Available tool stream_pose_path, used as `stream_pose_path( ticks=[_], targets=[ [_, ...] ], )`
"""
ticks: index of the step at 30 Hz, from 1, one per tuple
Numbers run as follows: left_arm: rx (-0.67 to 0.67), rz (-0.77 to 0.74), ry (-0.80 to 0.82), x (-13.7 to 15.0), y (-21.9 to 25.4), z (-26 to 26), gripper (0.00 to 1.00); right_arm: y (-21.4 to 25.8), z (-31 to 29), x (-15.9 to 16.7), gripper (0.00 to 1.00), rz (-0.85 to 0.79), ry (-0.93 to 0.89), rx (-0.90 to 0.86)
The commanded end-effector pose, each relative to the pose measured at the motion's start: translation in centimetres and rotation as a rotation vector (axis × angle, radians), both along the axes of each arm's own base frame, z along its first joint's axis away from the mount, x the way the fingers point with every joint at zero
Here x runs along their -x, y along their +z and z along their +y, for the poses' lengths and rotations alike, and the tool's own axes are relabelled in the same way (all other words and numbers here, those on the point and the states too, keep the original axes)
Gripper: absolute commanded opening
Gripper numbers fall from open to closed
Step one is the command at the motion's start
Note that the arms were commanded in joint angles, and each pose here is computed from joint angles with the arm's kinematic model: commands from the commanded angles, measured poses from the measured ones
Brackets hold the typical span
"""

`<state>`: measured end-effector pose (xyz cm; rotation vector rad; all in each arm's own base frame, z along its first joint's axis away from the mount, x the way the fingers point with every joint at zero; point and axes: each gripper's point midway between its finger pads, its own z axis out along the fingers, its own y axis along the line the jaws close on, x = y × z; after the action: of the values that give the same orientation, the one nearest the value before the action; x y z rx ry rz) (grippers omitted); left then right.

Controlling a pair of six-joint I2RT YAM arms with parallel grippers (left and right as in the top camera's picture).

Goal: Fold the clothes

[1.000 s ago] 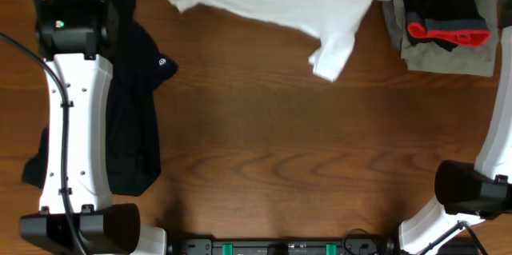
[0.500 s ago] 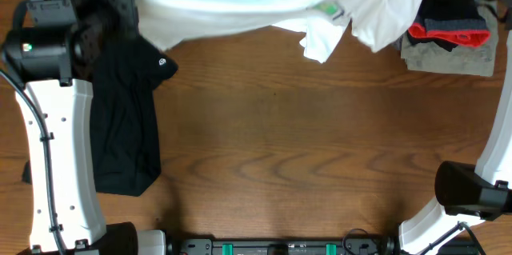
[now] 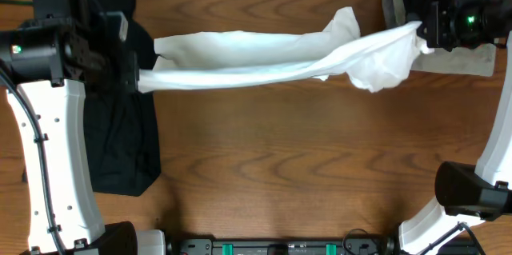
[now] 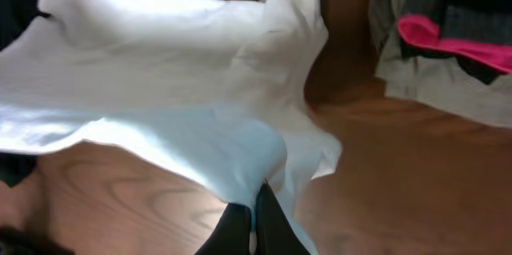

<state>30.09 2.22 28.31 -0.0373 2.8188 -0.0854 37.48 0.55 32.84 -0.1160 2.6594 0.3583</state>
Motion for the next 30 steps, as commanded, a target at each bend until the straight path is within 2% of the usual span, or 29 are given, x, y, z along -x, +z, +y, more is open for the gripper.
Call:
stream_pose_path(
  ticks=[1,10,17,23,30],
  targets=[
    [0.006,0.049,0.027,1.6,-0.2,0.1,0.06,-0.2,-1.1,0.6,0.01,0.015,-0.038,0.034],
    [0.027,0.149,0.086,3.8,-1.2,0.8,0.06,-3.2,-2.0,4.2,0.01,0.154,-0.098,0.016],
    [0.033,0.116,0.105,3.1,-1.1,0.8,0.06,-5.4,-2.1,7.4,0.01,0.227,-0.119,0.002],
    [0.084,0.113,0.067,2.2,-2.3,-0.6,0.06,-8.8,-1.8,7.7,0.01,0.308,-0.120,-0.014],
    [0.168,0.227,-0.028,2.8,-7.3,-4.3,0.06,-11.7,-1.9,7.2,0.01,0.333,-0.127,-0.020]
  ],
)
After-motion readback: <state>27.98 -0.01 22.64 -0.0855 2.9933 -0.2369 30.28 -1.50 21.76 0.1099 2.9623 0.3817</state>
